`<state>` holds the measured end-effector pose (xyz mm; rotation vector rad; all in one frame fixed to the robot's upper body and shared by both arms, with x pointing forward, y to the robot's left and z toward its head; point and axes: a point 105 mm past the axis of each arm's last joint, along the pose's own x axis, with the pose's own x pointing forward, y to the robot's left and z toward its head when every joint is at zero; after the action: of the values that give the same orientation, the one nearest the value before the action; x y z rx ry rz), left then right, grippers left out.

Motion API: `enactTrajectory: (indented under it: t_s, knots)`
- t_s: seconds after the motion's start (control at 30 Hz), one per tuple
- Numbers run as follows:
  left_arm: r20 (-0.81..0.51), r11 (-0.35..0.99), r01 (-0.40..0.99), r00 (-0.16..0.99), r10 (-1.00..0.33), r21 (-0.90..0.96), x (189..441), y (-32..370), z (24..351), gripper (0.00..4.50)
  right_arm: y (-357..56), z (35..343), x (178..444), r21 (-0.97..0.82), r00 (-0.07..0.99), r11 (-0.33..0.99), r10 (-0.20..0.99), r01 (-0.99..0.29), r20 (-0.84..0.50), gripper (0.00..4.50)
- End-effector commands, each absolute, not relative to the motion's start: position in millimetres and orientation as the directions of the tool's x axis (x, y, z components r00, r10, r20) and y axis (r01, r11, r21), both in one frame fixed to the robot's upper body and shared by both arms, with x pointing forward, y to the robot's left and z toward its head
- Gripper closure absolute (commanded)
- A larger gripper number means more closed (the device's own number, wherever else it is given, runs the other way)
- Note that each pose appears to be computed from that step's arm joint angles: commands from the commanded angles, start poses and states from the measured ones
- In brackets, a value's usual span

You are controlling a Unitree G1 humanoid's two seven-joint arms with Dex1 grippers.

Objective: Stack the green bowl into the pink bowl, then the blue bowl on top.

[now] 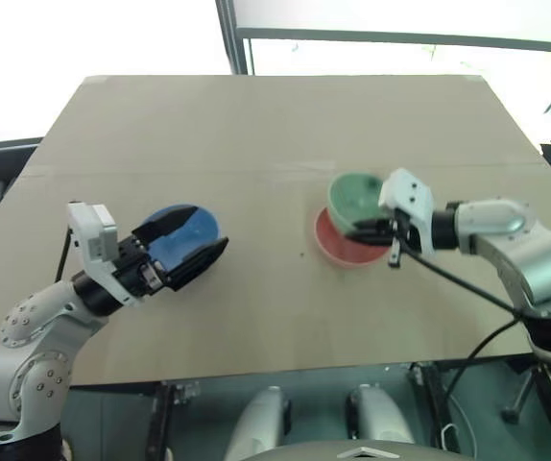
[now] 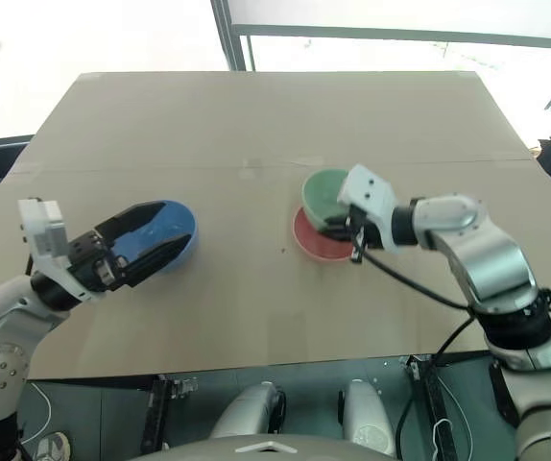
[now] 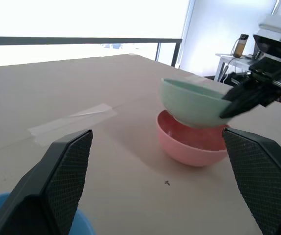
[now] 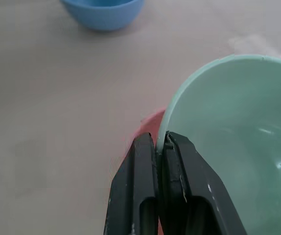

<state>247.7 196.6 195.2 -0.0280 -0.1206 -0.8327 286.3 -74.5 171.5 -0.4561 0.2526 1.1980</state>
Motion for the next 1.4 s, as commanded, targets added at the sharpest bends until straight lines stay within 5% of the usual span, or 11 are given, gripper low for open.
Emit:
enactTrajectory:
  t_s: [0.03, 0.17, 0.3, 0.57, 0.97, 1.23, 1.4]
  knots:
    - [0.104, 0.676, 0.734, 0.669, -0.736, 0.062, 250.5, 199.7, 202.9, 0.0, -68.7, 176.8, 283.5, -0.244, 0.371, 0.293, 0.837, -0.924, -0.402, 2.71]
    - [0.009, 0.717, 0.687, 0.721, -0.693, 0.118, 256.1, 205.7, 198.9, 0.0, -72.6, 198.3, 286.6, -0.294, 0.429, 0.35, 0.862, -0.889, -0.271, 1.46]
    - [-0.24, 0.764, 0.533, 0.846, -0.476, 0.365, 257.9, 216.8, 177.7, 0.0, -81.6, 213.8, 275.7, -0.303, 0.404, 0.343, 0.899, -0.889, -0.17, 1.46]
    - [-0.531, 0.521, 0.62, 0.78, -0.33, 0.587, 257.4, 215.5, 166.9, 0.0, -88.2, 213.6, 265.4, -0.33, 0.374, 0.317, 0.919, -0.889, -0.126, 1.46]
    - [-0.632, 0.5, 0.664, 0.729, -0.265, 0.556, 270.0, 225.6, 142.1, 4.41, -92.8, 217.0, 265.3, -0.367, 0.4, 0.34, 0.911, -0.866, -0.1, 1.31]
    - [-0.519, 0.363, 0.73, 0.674, -0.527, 0.579, 281.4, 176.1, 193.1, 4.41, -108.3, 217.8, 262.1, -0.39, 0.464, 0.398, 0.882, -0.83, -0.087, 1.31]
    - [-0.474, 0.172, 0.782, 0.52, -0.711, 0.599, 294.5, 131.1, 234.3, 4.41, -134.3, 216.4, 255.4, -0.399, 0.562, 0.487, 0.822, -0.776, -0.089, 1.31]
